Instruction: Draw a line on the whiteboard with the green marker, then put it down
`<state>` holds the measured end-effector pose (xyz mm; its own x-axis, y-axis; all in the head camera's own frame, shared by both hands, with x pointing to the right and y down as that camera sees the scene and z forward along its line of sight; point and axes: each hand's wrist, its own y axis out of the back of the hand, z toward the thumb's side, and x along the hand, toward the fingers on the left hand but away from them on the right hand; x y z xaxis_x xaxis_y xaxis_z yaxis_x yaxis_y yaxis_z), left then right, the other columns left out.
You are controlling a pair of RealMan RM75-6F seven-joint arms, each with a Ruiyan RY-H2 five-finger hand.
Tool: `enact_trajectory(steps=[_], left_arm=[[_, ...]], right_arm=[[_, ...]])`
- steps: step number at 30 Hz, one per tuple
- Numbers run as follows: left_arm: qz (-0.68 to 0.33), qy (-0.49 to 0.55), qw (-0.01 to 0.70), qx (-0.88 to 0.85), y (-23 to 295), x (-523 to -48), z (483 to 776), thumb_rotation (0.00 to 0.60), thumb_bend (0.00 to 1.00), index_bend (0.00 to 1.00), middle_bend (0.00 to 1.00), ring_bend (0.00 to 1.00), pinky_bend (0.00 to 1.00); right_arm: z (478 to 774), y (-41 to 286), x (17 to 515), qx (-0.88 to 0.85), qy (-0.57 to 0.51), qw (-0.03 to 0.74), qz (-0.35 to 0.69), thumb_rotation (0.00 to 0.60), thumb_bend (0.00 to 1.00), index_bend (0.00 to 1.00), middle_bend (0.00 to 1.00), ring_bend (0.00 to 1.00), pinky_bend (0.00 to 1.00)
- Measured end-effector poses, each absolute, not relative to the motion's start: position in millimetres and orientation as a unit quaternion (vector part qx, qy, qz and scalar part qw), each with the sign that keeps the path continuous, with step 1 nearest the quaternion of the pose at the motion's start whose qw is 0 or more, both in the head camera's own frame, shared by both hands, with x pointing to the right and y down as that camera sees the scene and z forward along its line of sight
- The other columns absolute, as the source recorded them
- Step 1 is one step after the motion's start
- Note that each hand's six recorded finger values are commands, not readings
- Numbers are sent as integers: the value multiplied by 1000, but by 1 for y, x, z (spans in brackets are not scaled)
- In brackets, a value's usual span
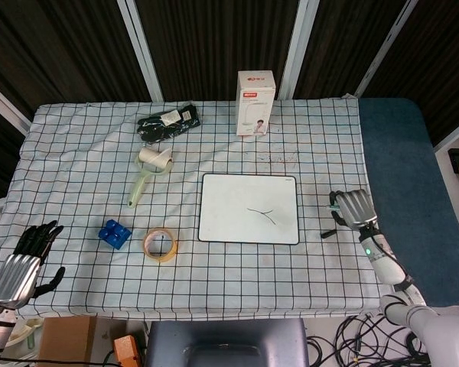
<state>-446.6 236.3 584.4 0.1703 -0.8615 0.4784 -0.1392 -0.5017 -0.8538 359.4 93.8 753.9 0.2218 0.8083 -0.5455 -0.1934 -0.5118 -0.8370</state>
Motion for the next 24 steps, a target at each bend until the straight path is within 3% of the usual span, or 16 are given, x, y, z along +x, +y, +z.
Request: enact_trajectory(steps=[9,13,19,24], left_arm=[[-529,371,339,-683,235,-448,582,600,400,0,0,0,0],[-529,373,340,-682,236,-449,581,600,400,0,0,0,0],[-529,379,346,-677,236,-451,577,600,401,0,0,0,0],[-526,384,350,-673,236,-452,574,600,401,0,0,0,0]], right_arm=[[756,100,369,-663,-244,407,579,600,376,199,312,248,477],[743,98,372,-667,-272,406,563,600,336,24,207,167,386],[710,103,371,-679,-326,397,525,600,322,0,97,55,229],[672,132,378,-670,-362,386,521,600,321,12,68,16,121]])
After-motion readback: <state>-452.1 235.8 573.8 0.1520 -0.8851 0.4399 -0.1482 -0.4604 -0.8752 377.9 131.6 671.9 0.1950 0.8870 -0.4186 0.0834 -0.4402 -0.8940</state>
